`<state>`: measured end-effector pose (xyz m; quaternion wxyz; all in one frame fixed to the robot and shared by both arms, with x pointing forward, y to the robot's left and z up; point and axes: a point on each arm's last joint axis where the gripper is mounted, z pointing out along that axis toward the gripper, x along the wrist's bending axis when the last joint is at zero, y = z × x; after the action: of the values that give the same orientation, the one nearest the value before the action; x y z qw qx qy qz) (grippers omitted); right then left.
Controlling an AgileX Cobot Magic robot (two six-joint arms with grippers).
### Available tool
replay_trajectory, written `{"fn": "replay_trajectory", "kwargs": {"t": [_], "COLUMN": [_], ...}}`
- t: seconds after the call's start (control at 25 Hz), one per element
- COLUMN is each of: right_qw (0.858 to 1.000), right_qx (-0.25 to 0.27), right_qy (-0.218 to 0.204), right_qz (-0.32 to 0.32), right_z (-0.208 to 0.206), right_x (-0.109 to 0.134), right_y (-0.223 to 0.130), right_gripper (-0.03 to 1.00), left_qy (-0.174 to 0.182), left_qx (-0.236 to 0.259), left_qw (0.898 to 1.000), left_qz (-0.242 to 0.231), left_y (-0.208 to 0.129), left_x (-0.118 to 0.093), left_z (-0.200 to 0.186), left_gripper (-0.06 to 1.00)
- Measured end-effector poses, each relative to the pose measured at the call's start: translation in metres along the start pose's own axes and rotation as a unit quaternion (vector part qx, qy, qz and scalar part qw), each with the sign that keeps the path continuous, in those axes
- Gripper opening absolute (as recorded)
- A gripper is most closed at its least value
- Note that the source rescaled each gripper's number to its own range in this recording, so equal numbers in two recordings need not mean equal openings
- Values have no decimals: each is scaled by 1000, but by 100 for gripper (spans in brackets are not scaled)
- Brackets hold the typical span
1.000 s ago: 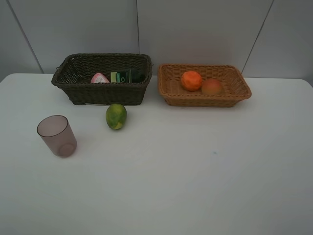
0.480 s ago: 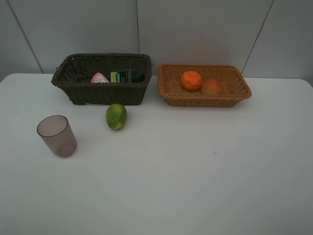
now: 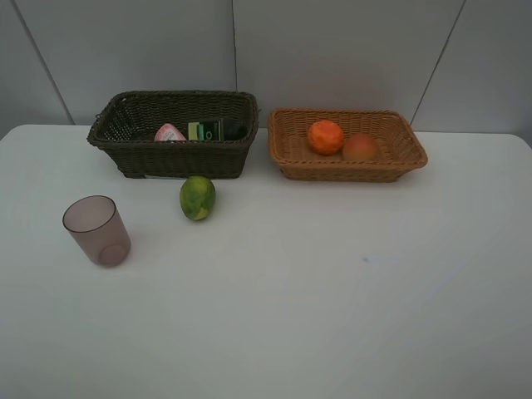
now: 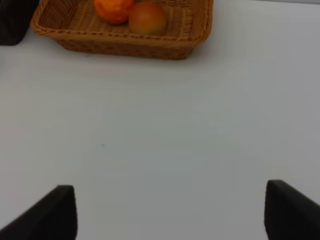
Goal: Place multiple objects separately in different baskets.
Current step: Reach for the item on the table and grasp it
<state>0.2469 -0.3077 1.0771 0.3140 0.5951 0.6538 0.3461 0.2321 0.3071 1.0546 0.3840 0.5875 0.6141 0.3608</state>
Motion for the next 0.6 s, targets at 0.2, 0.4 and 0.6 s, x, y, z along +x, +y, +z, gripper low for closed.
{"fn": "replay_trajectory", "kwargs": {"t": [0.2, 0.4, 0.6], "right_qw": [1000, 998, 997], "right_qx": [-24, -59, -76], "right_qy": [8, 4, 4], "right_qz": [3, 2, 3], "right_z": [3, 1, -2], "right_x": [0, -2, -3], "right_y": [-15, -20, -23], "right_gripper": [70, 70, 70], "left_qy": [0, 0, 0], "left_qx": [0, 0, 0], "left_qw": [1000, 1000, 1000], "left_qz": [0, 0, 0], "left_y": [0, 0, 0], "left_x": [0, 0, 0], "left_z": [0, 0, 0], "left_gripper": [100, 100, 100]}}
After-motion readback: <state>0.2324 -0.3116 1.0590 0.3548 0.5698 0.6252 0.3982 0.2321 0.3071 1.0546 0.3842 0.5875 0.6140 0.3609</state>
